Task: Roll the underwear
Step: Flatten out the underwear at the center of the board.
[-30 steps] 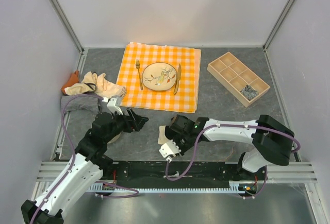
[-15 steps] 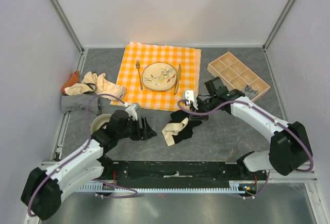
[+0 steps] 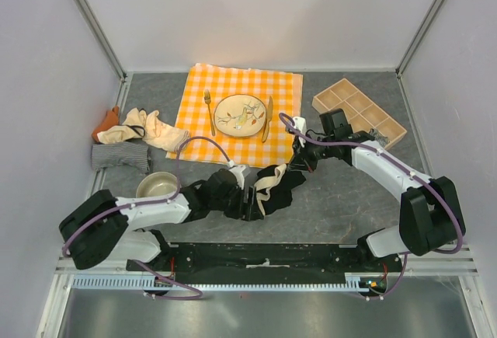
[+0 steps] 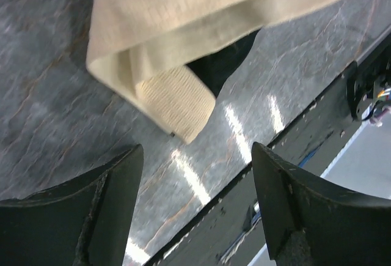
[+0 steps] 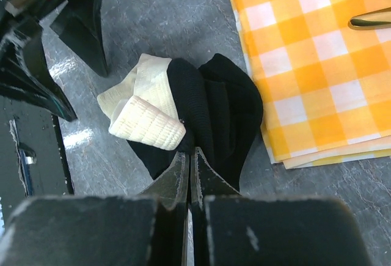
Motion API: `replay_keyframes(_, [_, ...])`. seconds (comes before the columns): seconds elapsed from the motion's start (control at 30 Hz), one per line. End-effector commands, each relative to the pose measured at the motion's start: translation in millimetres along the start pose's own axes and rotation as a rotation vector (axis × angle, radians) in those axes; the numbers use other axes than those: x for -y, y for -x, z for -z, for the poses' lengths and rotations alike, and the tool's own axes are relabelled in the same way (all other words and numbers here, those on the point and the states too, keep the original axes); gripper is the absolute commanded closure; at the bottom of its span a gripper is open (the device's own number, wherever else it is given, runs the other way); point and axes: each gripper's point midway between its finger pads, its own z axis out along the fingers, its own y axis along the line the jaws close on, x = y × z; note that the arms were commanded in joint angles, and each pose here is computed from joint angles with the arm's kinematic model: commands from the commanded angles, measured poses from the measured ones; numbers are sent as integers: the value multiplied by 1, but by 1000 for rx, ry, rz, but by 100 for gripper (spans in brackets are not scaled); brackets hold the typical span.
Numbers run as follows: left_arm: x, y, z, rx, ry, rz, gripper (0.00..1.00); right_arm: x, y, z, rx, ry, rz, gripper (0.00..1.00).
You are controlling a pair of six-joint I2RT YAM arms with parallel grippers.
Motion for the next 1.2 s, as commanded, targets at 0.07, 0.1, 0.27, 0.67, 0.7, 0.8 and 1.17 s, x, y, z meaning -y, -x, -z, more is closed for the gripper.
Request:
replay_keyframes(0.07, [-20, 9, -28, 9, 191, 47, 29, -4, 14, 1, 61, 16, 1, 100])
replay_keyframes(0.1, [-31, 0, -31, -34, 243, 55, 34, -4, 15, 2, 64, 15, 2, 100])
replay_keyframes(0.27, [-44, -13, -38, -88, 287, 46, 71, -6, 19, 6, 75, 14, 16, 100])
replay_keyframes(0.67, [33, 16, 15, -53, 40, -151, 98, -10, 42, 83, 7, -188, 270, 100])
replay_keyframes(0.7, [43, 17, 20, -62, 7, -169, 98, -9, 50, 94, 7, -227, 300, 100])
replay_keyframes(0.8, [77, 17, 37, -99, -100, -237, 98, -16, 61, 129, -6, -333, 366, 100])
replay_keyframes(1.17, [109, 8, 60, -142, -160, -337, 98, -23, 63, 166, -3, -515, 329, 100])
